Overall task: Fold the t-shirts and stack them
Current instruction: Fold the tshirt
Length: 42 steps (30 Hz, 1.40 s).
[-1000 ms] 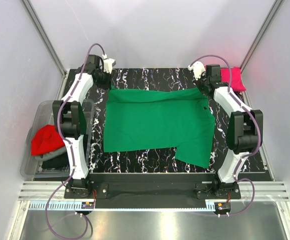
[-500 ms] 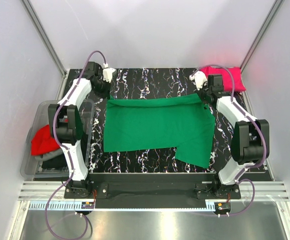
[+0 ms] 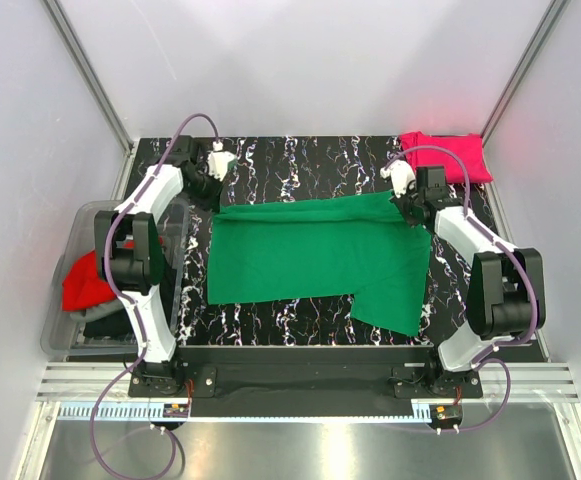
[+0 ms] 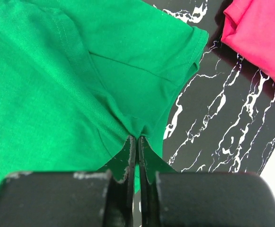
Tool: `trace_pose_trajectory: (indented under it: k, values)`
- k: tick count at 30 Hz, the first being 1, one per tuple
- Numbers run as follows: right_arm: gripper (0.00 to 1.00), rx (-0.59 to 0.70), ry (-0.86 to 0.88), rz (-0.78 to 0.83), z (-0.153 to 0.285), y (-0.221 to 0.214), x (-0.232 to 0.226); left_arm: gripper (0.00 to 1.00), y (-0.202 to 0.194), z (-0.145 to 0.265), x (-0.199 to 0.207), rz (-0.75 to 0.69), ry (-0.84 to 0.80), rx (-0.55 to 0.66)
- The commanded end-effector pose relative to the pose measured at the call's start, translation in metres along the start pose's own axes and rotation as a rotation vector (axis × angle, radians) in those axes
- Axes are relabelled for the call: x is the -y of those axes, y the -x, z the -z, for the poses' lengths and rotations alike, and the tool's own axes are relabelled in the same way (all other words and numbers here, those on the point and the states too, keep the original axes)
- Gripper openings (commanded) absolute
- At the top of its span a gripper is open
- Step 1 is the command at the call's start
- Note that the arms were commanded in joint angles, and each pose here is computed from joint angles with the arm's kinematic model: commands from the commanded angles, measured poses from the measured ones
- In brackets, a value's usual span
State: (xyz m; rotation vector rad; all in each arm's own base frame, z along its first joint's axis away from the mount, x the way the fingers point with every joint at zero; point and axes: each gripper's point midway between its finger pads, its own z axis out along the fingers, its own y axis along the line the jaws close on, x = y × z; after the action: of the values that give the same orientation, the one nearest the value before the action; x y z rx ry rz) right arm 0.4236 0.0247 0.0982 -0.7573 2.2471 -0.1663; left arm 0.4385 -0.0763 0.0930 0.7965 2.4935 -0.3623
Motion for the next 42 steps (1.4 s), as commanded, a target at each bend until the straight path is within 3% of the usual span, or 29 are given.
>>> trace_pose_trajectory:
  k: [1, 5, 7, 8, 11, 14, 18, 19, 23, 26, 30, 42]
  values:
    - [0.00, 0.042, -0.014, -0.021, 0.010, 0.008, 0.002, 0.00, 0.002, 0.009, 0.001, -0.046, -0.004, 0.021]
    - [0.02, 0.011, 0.024, -0.030, 0.006, -0.003, -0.008, 0.00, -0.008, 0.011, 0.002, -0.029, -0.003, -0.021]
    - [0.16, -0.035, 0.109, -0.045, 0.007, -0.010, -0.022, 0.04, -0.011, 0.014, 0.003, -0.019, -0.006, -0.035]
    - [0.28, -0.051, 0.151, -0.044, 0.010, -0.011, -0.030, 0.06, -0.011, 0.019, 0.003, -0.015, -0.006, -0.033]
    - [0.36, -0.028, 0.190, -0.052, 0.021, 0.000, -0.032, 0.11, 0.003, 0.037, 0.004, -0.025, 0.000, 0.021]
    - [0.37, 0.057, 0.191, -0.023, 0.030, 0.029, -0.023, 0.17, 0.024, 0.056, 0.005, -0.069, 0.014, 0.090]
    - [0.37, 0.042, 0.208, -0.007, 0.009, 0.036, -0.019, 0.22, 0.041, 0.068, 0.012, -0.111, -0.016, 0.148]
    - [0.37, 0.049, 0.205, -0.001, 0.006, 0.042, -0.015, 0.27, 0.044, 0.071, 0.012, -0.115, -0.015, 0.154]
    - [0.37, 0.049, 0.234, 0.005, -0.014, 0.050, -0.014, 0.29, 0.041, 0.075, 0.016, -0.106, -0.019, 0.151]
    - [0.35, 0.049, 0.266, -0.007, -0.031, 0.057, -0.015, 0.28, 0.043, 0.062, 0.016, -0.071, -0.042, 0.134]
    - [0.34, 0.033, 0.377, -0.029, -0.044, 0.060, -0.030, 0.17, 0.035, 0.028, 0.011, -0.031, -0.072, 0.062]
    - [0.32, -0.011, 0.341, 0.002, -0.081, 0.062, -0.015, 0.11, 0.016, -0.026, -0.005, 0.071, -0.072, -0.052]
